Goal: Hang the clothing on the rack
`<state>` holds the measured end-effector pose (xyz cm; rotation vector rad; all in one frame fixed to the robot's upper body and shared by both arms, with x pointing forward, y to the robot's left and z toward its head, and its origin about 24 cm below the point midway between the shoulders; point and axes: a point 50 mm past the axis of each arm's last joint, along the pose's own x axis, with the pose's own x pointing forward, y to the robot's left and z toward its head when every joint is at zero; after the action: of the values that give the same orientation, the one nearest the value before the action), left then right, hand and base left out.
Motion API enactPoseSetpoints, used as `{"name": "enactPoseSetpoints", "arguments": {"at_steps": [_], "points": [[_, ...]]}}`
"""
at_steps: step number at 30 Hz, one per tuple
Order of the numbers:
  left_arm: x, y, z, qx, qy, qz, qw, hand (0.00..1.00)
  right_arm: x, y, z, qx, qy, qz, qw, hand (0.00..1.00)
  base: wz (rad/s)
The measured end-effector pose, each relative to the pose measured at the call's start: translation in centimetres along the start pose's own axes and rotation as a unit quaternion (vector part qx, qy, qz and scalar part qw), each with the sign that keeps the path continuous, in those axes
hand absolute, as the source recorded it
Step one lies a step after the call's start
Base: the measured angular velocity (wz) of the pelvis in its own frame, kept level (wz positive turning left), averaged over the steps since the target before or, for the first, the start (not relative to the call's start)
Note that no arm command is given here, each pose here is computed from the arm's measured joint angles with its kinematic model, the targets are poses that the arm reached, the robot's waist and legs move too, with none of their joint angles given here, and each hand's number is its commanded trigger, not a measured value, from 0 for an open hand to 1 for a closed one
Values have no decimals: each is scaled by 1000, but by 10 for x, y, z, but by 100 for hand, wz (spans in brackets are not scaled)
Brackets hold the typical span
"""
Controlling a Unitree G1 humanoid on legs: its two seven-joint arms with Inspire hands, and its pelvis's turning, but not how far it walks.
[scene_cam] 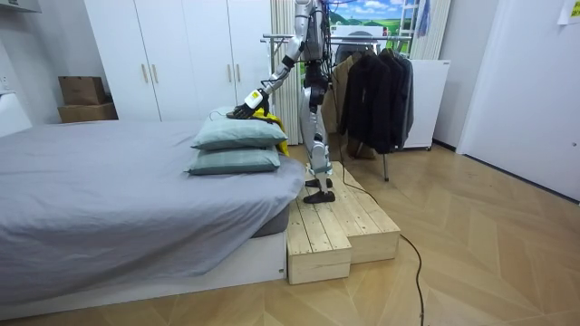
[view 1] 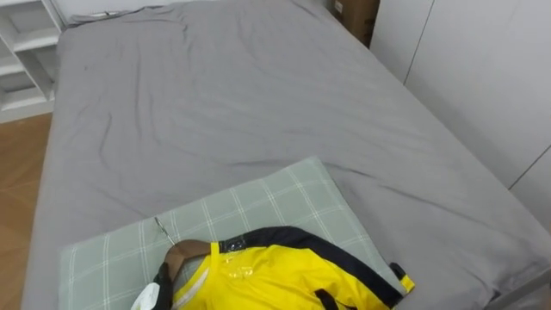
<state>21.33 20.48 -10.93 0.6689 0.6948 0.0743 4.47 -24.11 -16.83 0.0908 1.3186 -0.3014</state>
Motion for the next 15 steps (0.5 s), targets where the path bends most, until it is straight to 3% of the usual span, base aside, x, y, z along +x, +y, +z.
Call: {"name": "enactPoseSetpoints", "arguments": {"at_steps": [15], "points": [[3, 2, 1, -29, 14, 3, 999, 0, 0, 1, -1, -3, 4, -6, 1000, 0, -2]]}}
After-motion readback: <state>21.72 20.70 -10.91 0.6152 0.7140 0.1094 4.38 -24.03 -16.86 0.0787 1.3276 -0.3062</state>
